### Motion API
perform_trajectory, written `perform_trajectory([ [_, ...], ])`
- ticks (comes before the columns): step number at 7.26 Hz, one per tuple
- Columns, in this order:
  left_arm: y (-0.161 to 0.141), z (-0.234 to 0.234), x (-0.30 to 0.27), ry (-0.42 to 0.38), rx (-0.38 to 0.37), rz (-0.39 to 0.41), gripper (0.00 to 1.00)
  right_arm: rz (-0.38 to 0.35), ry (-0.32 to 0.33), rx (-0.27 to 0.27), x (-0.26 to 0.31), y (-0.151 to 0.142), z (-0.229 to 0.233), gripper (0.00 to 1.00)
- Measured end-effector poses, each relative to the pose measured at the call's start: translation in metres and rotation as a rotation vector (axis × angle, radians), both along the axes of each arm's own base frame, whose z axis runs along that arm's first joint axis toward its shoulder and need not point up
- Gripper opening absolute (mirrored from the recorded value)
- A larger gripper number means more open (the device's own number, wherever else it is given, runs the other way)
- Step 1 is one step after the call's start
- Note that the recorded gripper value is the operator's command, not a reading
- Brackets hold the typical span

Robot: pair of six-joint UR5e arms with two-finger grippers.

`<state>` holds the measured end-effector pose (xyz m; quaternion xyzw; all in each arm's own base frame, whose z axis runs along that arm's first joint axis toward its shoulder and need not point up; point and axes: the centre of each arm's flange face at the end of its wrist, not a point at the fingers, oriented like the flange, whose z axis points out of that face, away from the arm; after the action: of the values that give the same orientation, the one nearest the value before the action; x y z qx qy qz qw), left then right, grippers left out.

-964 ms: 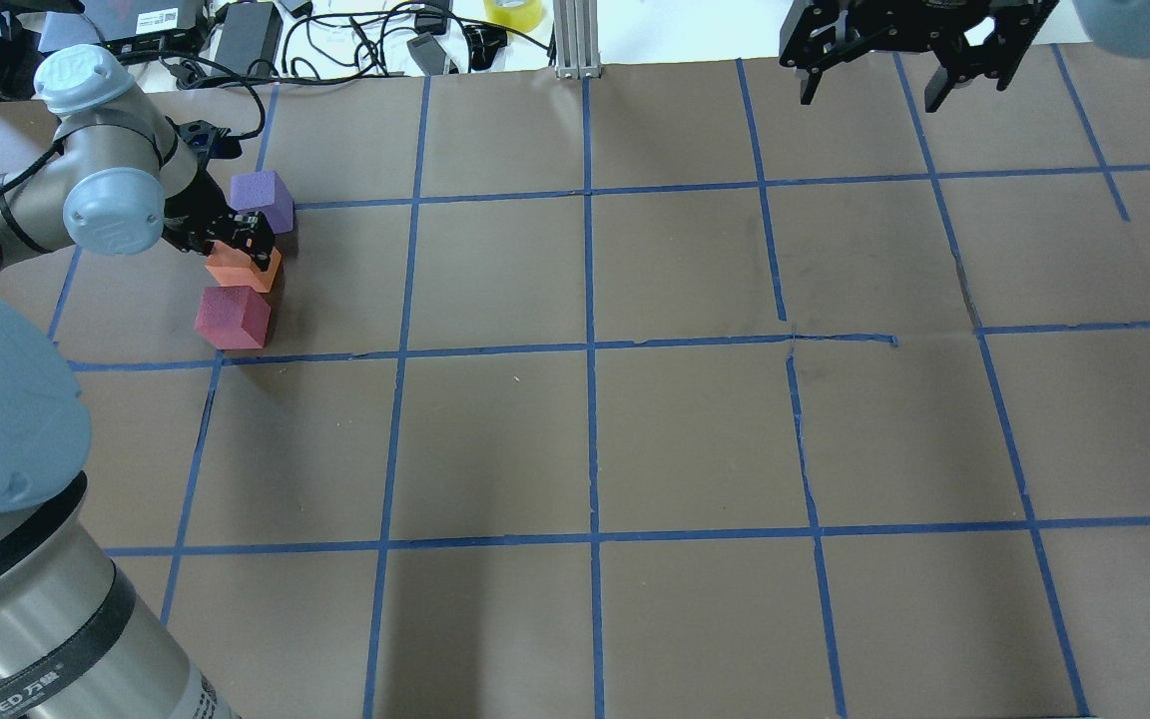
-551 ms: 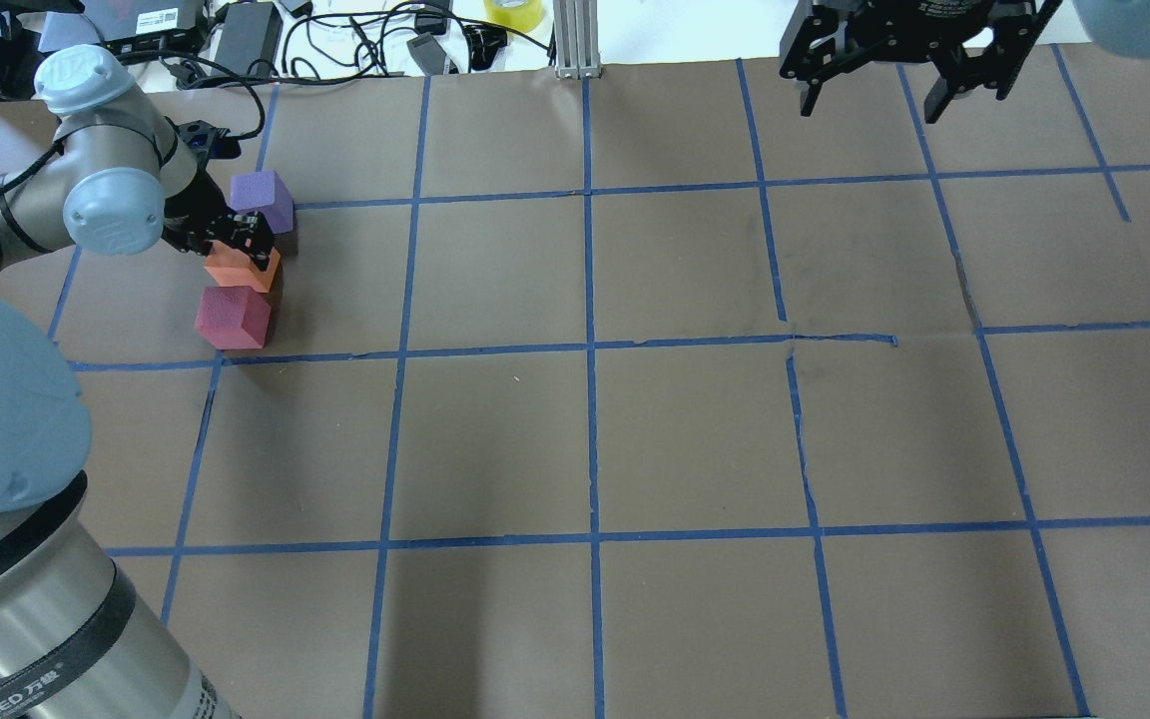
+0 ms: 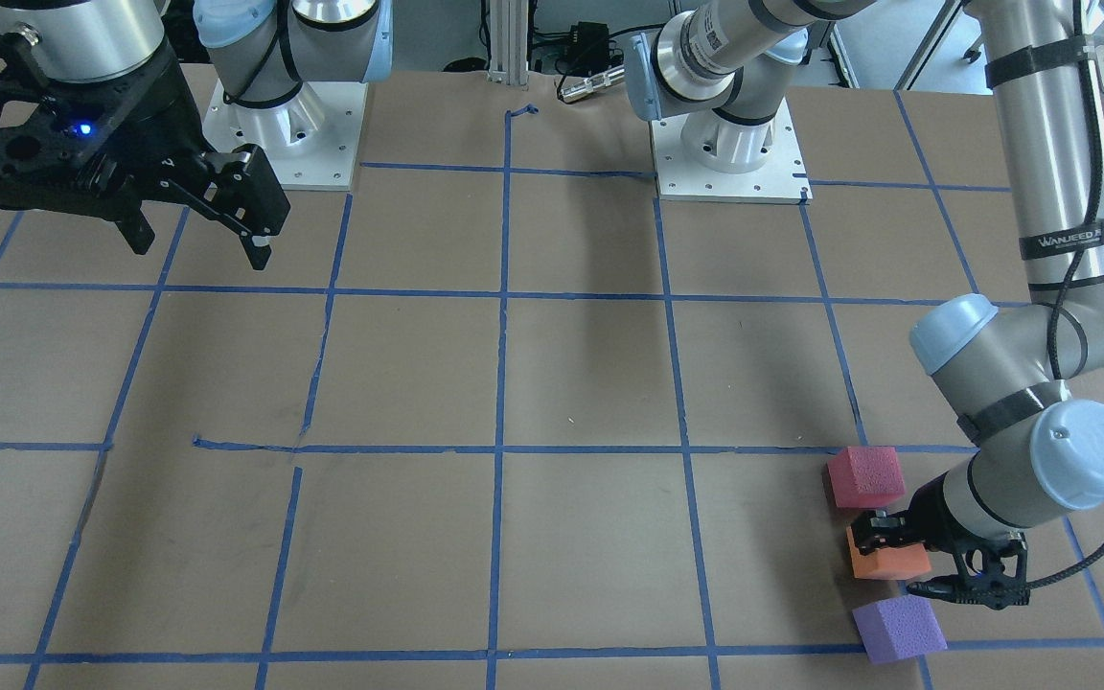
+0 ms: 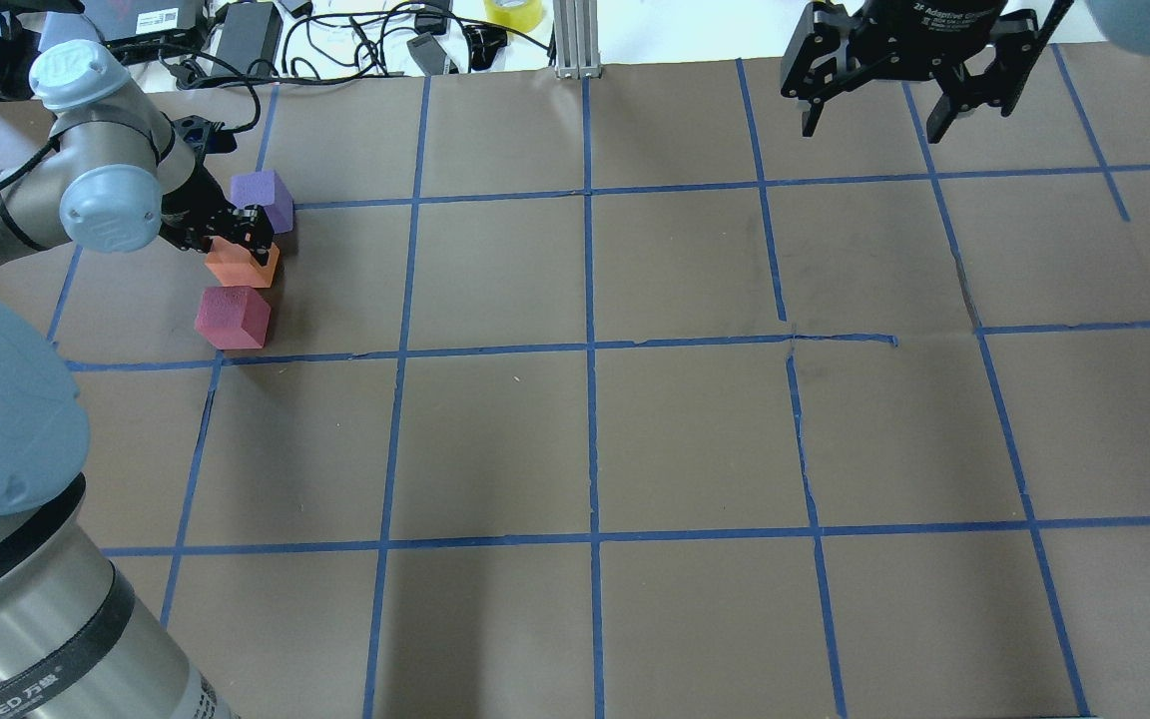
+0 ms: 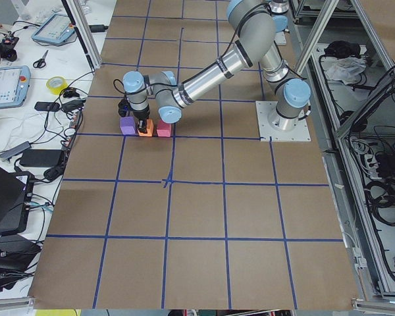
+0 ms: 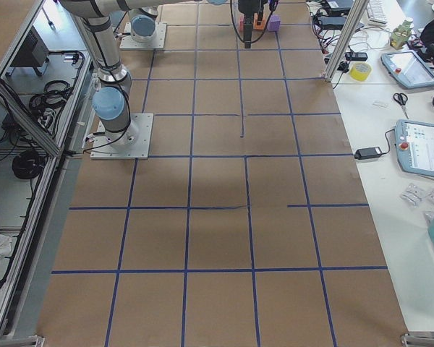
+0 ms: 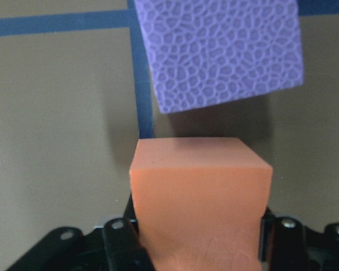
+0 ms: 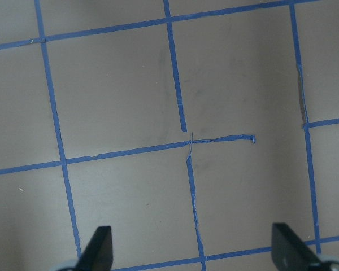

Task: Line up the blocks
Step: 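Hold the orange cube down and align it with the left gripper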

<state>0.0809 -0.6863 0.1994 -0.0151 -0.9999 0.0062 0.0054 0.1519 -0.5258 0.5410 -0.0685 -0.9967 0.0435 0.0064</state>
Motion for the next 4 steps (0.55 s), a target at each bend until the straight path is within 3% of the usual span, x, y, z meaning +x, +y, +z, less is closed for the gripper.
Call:
perform_trajectory([
  [2,0.0002,-0.0019,-0.0008,0.002,0.003,0.007,0.17,0.000,0.000,0.000,0.0001,0.0000,0.0000,1.00],
  [3,0.0005,-0.0037,-0.0011,0.002,0.006,0.010,0.57,0.001,0.001,0.000,0.0005,0.0002,0.0001,1.00],
  [4,0.0004,-0.0057,-0.0012,0.003,0.009,0.012,0.85,0.001,0.003,-0.001,0.0010,0.0008,0.0005,1.00],
])
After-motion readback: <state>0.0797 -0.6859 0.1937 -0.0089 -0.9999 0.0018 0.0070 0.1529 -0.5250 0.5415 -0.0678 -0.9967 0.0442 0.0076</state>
